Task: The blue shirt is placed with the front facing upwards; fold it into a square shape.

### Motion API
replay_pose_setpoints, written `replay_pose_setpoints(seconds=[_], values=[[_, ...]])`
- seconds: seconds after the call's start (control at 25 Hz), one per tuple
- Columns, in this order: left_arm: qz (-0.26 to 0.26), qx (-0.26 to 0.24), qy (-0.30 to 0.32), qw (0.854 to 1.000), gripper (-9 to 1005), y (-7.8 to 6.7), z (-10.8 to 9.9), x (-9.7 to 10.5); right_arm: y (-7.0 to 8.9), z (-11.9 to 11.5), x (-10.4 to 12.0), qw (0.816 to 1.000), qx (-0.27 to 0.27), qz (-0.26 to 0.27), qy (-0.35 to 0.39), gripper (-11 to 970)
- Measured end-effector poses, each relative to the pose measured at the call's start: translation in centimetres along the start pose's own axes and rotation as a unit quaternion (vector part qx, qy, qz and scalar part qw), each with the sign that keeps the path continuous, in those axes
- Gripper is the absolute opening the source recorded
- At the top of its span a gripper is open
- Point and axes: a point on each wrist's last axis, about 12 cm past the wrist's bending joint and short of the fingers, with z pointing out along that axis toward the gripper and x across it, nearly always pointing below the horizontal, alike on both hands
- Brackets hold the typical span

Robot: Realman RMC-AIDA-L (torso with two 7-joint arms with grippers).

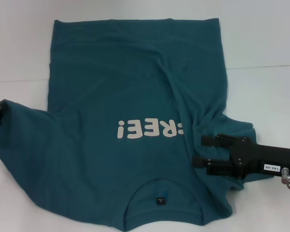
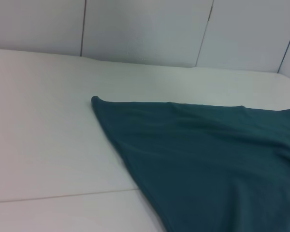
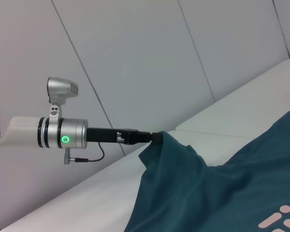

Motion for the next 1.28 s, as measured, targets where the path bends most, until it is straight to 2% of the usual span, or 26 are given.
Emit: replay_pose_setpoints(seconds=[0.56,0.92,1.28], values=[[-0.051,0.088,0.0,0.995,11,-2.1,-0.9,-0.4,0.1,0.1,0.2,1.0,-0.003,0.004,0.0,854],[-0.079,0.141,-0.016,0.987,13,-4.5,-0.1,-0.6,0.1,0.2,0.2,1.0,-0.005,0.003,0.002,850],[-0.118,0.186,-0.014,0.975,15,-7.0,1.7,0.2,0.2,0.1,0.3,1.0,-0.004,-0.001,0.002,847]])
